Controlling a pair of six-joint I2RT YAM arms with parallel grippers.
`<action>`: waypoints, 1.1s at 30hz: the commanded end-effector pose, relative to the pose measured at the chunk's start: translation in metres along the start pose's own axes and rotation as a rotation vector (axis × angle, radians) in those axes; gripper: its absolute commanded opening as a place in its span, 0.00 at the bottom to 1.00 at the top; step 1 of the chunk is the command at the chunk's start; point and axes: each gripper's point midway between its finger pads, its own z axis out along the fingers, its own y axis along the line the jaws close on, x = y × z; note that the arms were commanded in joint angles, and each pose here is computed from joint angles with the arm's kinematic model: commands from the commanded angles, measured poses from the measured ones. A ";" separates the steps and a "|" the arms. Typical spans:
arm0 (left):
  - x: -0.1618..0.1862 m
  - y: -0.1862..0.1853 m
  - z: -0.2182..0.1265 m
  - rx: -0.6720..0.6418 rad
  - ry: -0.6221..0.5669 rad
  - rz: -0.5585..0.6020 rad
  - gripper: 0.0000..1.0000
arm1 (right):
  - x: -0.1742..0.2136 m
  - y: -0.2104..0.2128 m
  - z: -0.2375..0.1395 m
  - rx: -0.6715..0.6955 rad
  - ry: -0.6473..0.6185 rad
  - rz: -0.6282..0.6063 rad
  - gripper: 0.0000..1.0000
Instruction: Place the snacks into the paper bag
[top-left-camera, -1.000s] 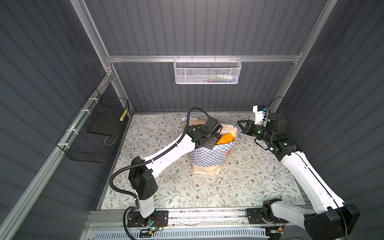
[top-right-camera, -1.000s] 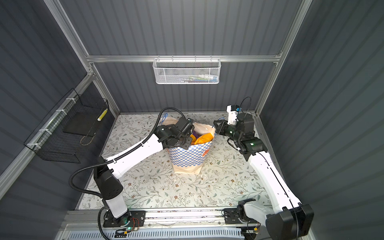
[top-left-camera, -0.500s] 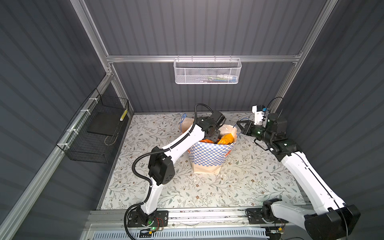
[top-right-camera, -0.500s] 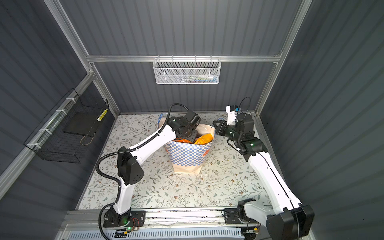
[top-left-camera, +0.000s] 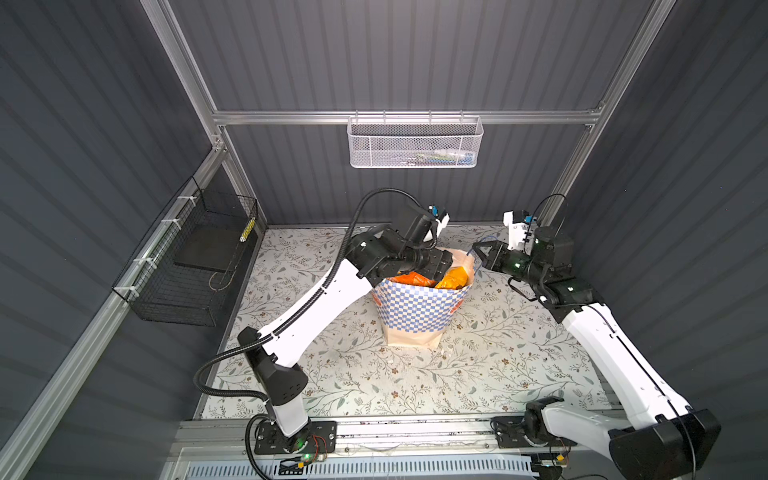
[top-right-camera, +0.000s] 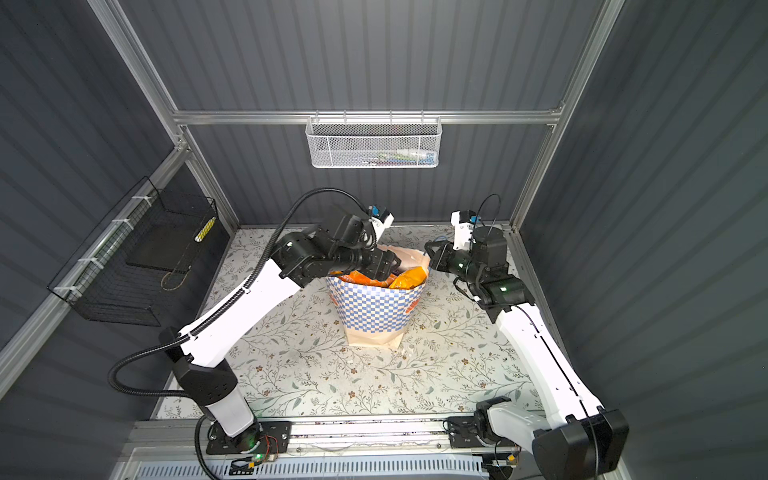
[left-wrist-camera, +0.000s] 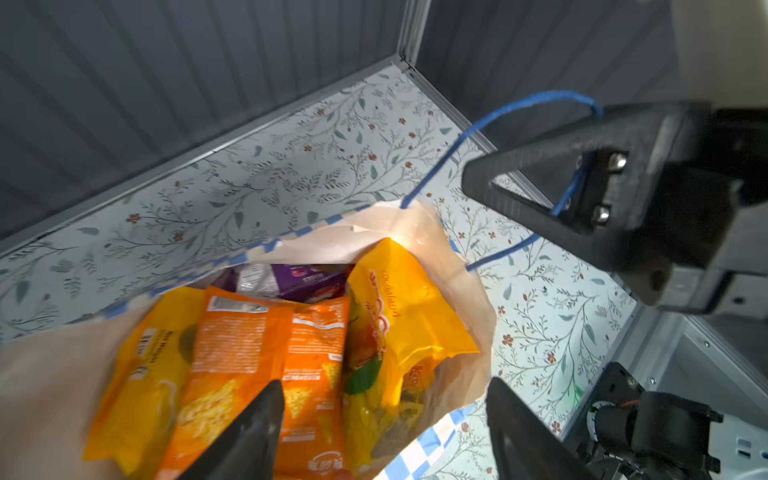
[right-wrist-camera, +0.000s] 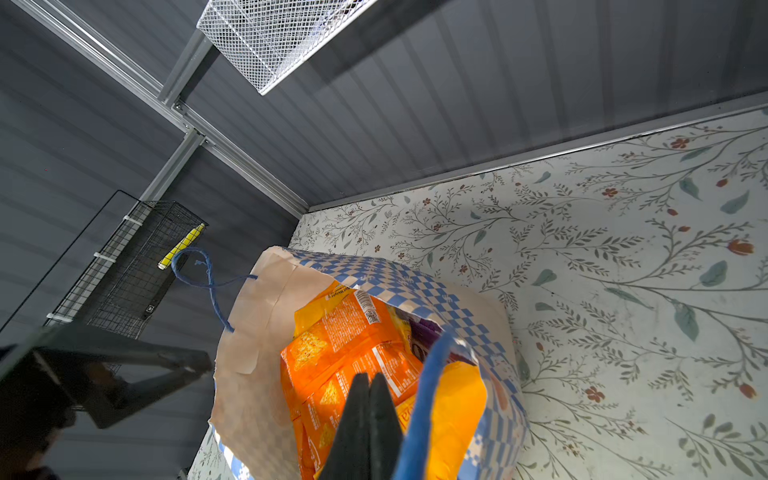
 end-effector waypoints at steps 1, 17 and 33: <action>0.023 -0.011 0.032 0.040 0.106 0.041 0.75 | -0.018 0.021 -0.010 -0.057 -0.053 -0.047 0.00; 0.067 0.053 0.076 -0.349 0.278 0.021 0.02 | -0.019 0.023 -0.011 -0.062 -0.058 -0.053 0.00; 0.112 0.141 0.093 -0.528 0.456 -0.053 0.32 | -0.020 0.026 -0.013 -0.072 -0.061 -0.051 0.00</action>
